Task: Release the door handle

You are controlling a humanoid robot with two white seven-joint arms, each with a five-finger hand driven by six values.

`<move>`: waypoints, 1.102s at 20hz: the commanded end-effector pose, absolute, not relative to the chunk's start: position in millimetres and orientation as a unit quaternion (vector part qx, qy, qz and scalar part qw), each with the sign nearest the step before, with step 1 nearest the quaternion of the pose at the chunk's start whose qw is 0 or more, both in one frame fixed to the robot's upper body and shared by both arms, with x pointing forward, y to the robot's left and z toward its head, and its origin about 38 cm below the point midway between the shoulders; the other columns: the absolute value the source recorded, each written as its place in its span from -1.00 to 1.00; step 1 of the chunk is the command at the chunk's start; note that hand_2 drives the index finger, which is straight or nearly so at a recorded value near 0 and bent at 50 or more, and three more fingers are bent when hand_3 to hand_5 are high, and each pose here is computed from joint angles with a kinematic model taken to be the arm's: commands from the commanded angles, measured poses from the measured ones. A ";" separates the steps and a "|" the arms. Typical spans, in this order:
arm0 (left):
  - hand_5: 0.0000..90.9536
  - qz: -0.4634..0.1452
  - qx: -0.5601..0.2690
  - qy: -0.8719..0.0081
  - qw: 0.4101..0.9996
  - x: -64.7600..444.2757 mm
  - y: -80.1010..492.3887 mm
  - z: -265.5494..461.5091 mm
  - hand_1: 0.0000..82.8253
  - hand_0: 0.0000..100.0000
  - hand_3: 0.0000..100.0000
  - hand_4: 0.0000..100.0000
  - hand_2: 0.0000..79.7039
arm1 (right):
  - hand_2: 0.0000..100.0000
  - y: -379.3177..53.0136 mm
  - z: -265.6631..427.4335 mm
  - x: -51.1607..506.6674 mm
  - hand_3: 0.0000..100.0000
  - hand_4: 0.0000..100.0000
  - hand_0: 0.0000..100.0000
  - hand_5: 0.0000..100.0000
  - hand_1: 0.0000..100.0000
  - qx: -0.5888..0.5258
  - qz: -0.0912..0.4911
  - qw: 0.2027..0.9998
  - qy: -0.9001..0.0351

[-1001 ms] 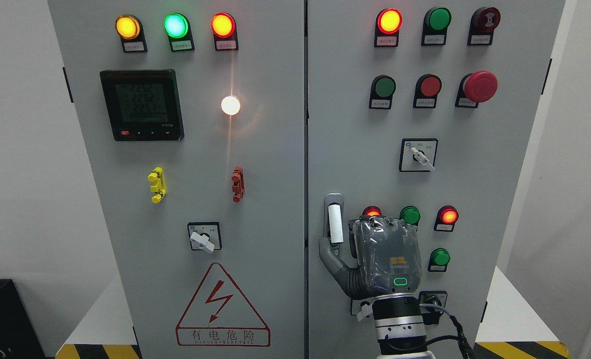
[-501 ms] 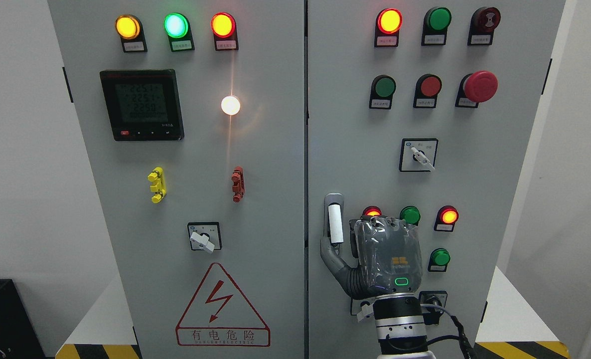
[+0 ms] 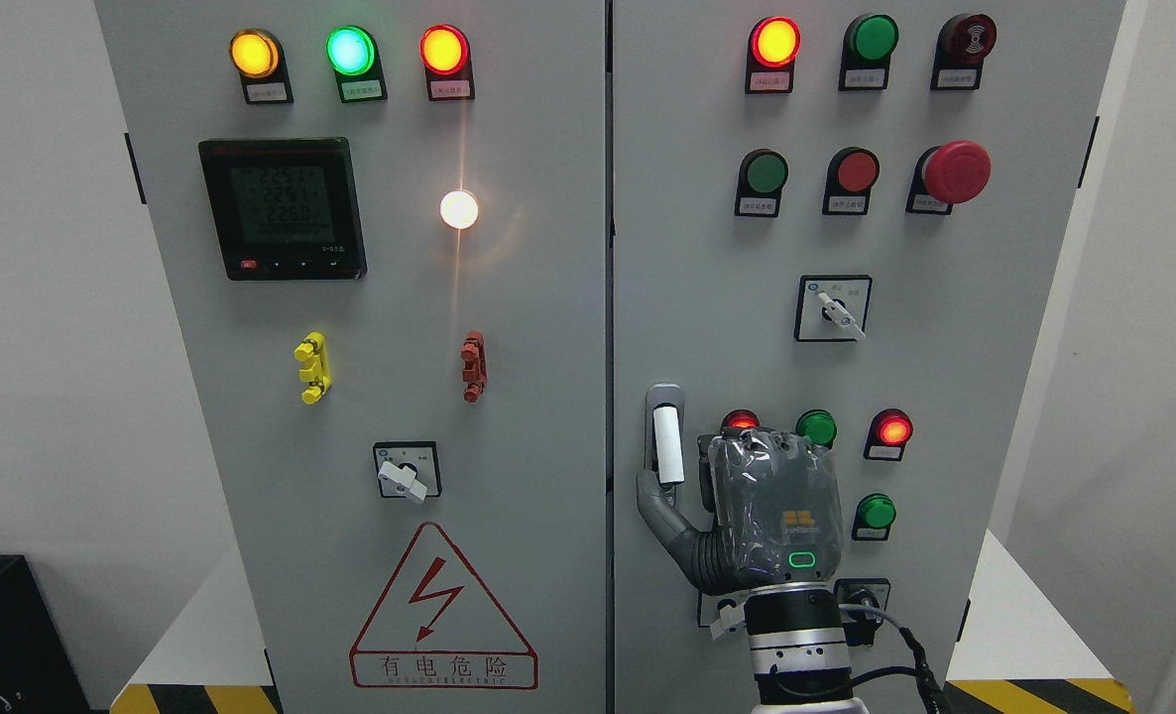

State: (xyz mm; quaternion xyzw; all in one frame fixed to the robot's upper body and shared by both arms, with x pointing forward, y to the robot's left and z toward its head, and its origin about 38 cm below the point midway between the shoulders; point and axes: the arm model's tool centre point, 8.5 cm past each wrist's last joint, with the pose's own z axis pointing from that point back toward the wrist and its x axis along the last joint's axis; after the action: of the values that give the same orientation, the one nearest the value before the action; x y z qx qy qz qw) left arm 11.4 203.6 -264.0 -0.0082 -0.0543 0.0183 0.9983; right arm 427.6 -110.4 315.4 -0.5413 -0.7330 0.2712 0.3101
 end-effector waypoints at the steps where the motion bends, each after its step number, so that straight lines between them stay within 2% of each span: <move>1: -1.00 0.017 -0.007 -0.054 0.998 19.1 204.8 -263.3 0.34 -0.76 -1.00 -1.00 -1.00 | 0.96 -111.8 315.6 428.0 1.00 0.92 -0.19 1.00 -0.18 -0.542 0.269 0.313 -0.732; 22: -1.00 0.017 -0.007 -0.053 0.998 18.1 204.8 -263.3 0.34 -0.76 -1.00 -1.00 -1.00 | 0.96 -114.3 312.8 424.4 1.00 0.92 -0.09 1.00 -0.17 -0.541 0.263 0.319 -0.732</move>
State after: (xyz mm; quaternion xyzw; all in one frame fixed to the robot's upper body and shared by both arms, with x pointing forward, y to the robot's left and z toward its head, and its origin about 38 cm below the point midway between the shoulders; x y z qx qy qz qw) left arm 11.4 203.6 -264.0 -0.0081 -0.0544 0.0184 0.9983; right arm 425.8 -112.3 312.7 -0.5404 -0.7321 0.2668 0.3177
